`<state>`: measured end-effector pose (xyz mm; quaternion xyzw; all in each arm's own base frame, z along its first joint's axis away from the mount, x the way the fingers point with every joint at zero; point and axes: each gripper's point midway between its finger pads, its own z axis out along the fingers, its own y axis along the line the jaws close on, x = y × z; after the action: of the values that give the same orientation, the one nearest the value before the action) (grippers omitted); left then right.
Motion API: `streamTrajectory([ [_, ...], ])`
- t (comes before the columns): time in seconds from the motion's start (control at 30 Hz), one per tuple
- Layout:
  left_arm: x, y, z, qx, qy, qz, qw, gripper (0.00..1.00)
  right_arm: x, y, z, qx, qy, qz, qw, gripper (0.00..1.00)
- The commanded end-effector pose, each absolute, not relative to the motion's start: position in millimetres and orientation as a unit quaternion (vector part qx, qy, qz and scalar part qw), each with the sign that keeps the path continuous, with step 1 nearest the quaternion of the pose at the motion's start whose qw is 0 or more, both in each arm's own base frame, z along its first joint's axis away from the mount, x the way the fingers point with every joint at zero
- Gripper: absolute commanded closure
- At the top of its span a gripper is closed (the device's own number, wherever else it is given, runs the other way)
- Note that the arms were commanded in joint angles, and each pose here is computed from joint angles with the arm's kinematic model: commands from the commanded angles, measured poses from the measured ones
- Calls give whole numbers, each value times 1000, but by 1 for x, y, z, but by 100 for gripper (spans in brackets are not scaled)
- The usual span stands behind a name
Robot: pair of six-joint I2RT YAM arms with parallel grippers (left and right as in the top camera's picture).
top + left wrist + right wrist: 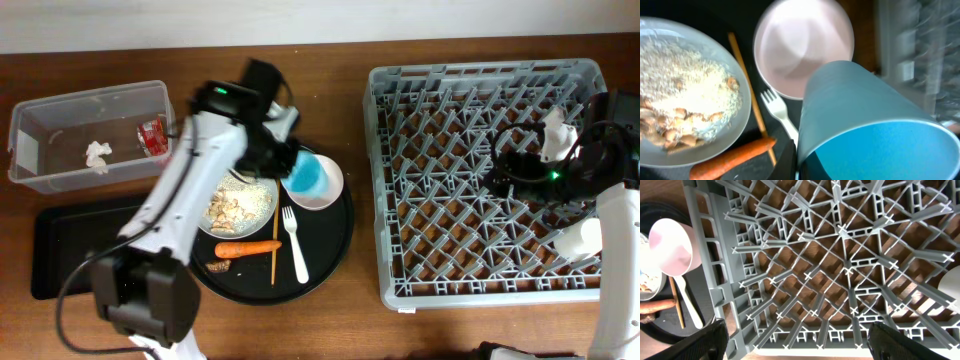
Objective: Sort waste into correct bins and load items into the dishwasher rack
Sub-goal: 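Grasp the blue cup with the left gripper and lift it, then hand the blue cup from the left gripper to the right gripper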
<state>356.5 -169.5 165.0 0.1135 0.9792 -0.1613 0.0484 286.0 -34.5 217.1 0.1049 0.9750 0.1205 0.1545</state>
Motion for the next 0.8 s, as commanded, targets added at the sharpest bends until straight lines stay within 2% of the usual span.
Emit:
streamTrajectory([
  [0.0, 359, -214, 256, 196, 868, -439, 122, 100, 296, -11, 227, 30, 966, 181, 181, 7],
  [0.1, 347, -236, 304, 241, 773, -570, 139, 100, 304, 42, 248, -106, 909, 334, 226, 5],
  [0.2, 331, -255, 312, 262, 751, -594, 121, 100, 297, 90, 263, -230, 832, 436, 256, 2],
  [0.3, 318, -270, 312, 278, 745, -597, 103, 100, 291, 125, 271, -307, 781, 472, 271, 1],
  [0.47, 306, -279, 307, 282, 752, -591, 83, 100, 292, 147, 305, -326, 708, 539, 320, 1],
  [0.6, 301, -285, 307, 290, 749, -591, 78, 100, 284, 162, 316, -335, 682, 568, 317, 0],
  [0.7, 301, -285, 307, 290, 749, -591, 77, 100, 275, 177, 316, -356, 671, 575, 305, 8],
  [0.73, 301, -285, 307, 290, 749, -591, 77, 100, 274, 179, 316, -358, 670, 576, 303, 12],
  [0.77, 301, -285, 307, 290, 749, -591, 77, 100, 274, 179, 316, -358, 670, 576, 303, 21],
])
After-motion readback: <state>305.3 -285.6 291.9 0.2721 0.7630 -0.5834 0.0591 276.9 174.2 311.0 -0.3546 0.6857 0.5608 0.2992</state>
